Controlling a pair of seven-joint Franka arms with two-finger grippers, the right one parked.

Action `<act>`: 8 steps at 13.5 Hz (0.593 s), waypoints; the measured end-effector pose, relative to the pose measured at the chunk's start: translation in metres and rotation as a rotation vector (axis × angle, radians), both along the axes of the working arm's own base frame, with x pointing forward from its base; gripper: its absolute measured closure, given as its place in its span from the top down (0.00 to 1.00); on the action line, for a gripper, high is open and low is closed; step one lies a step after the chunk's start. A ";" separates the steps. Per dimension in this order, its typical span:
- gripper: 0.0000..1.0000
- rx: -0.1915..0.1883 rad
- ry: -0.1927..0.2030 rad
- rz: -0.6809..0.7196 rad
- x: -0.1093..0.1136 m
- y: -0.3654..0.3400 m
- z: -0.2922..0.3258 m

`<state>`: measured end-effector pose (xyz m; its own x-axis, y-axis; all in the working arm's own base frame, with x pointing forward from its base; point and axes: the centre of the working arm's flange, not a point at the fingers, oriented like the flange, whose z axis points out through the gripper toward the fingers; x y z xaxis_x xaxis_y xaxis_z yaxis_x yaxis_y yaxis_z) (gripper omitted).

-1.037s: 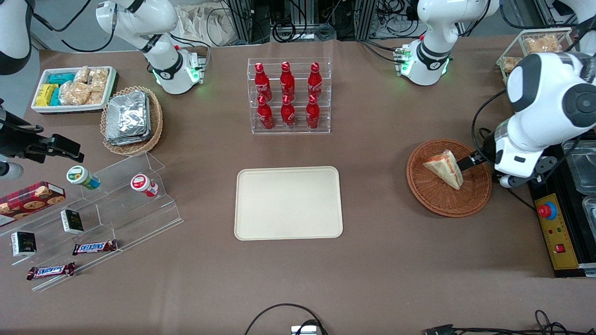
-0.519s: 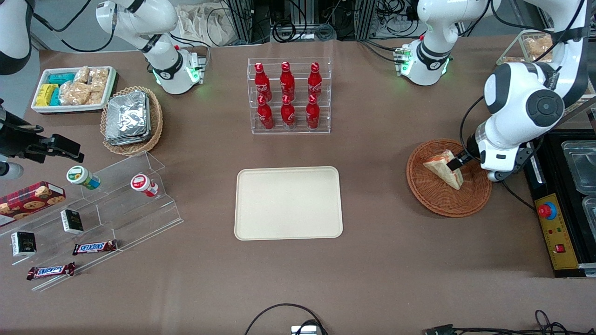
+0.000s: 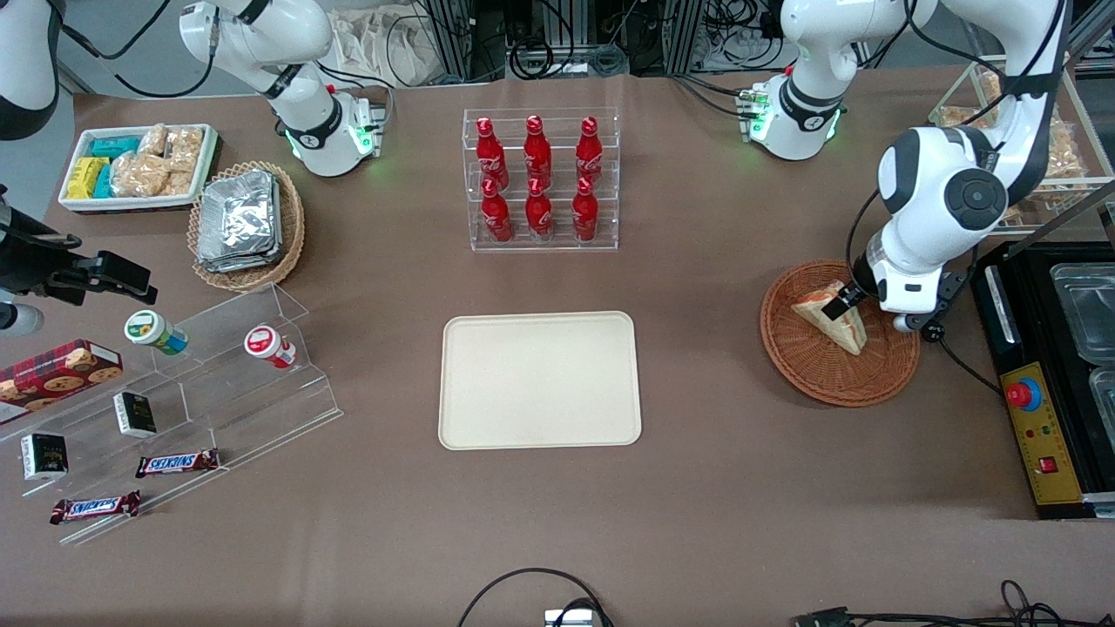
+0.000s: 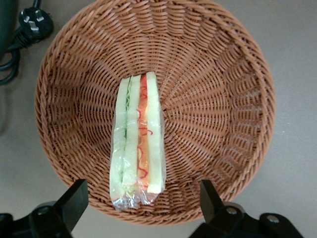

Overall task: Place sandwich from basket to tray
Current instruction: 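Lower the open left gripper and close it on the sandwich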

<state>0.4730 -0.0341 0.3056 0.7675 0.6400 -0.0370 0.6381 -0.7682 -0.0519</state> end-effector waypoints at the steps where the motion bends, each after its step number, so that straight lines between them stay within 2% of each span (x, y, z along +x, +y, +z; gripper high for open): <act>1: 1.00 -0.001 -0.004 0.002 -0.004 0.001 -0.006; 5: 1.00 -0.001 -0.008 0.006 -0.010 0.003 -0.015; 8: 1.00 -0.005 -0.025 0.009 -0.013 0.004 -0.025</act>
<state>0.4599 -0.0301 0.2802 0.7626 0.6466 -0.0213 0.6459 -0.7628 -0.0319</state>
